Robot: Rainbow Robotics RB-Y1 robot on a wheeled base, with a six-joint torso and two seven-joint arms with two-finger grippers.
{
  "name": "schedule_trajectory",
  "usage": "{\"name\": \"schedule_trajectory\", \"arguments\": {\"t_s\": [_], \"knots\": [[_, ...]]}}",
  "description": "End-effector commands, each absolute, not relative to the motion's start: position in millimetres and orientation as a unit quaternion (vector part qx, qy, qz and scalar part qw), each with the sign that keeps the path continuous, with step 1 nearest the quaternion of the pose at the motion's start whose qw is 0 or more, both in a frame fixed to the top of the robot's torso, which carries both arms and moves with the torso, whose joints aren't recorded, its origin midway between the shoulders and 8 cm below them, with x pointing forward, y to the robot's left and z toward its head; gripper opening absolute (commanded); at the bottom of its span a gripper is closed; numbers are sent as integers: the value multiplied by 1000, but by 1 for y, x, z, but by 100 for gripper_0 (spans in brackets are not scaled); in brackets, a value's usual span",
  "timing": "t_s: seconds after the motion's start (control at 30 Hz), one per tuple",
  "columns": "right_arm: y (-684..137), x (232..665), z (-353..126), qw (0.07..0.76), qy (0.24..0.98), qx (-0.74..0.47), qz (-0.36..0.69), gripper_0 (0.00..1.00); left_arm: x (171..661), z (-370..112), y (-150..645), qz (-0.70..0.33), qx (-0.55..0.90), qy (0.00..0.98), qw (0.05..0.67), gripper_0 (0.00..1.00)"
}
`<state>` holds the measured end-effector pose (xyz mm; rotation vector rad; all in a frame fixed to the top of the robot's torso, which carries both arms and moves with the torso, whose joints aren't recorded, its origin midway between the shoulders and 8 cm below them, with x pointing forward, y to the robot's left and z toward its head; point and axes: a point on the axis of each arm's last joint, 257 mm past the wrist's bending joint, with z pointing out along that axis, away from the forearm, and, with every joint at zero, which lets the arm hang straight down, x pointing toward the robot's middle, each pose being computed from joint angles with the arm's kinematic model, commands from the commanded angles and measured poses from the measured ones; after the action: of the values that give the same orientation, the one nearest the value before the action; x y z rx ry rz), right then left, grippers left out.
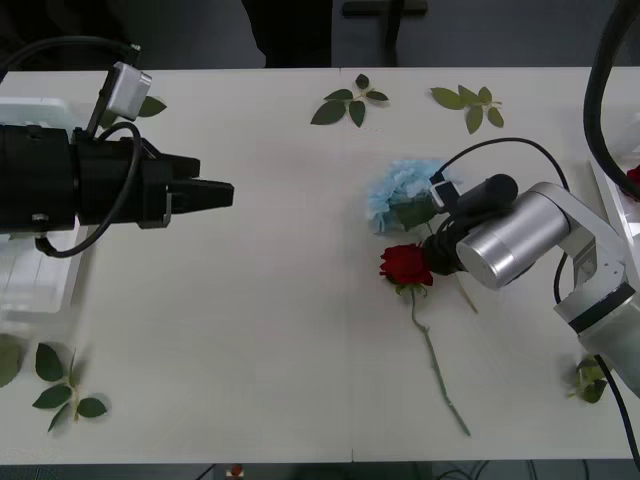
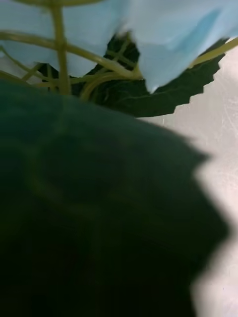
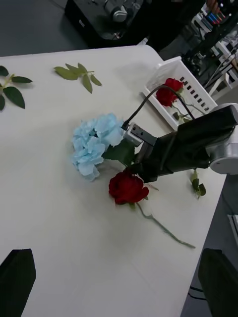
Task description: Place the red flowers into the right box and the blue flowers into the left box. If a person shows an open palm, hand one flower to the person first, then continue sorting.
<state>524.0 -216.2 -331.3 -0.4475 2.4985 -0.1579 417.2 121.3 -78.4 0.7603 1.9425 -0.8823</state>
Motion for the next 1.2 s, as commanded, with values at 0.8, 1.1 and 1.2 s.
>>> {"name": "schedule_trajectory", "arguments": {"t_s": [0.8,1.1,1.2], "knots": [[-171,537,-178,418,877,-229,67,0,396,-78,144,-308,508,665,453,96],[-88,498,-88,457,790,-300,278,0,404,-81,138,-293,514,663,458,95],[-64,476,-58,454,753,-304,367,0,405,-78,135,-297,511,661,462,95]]}}
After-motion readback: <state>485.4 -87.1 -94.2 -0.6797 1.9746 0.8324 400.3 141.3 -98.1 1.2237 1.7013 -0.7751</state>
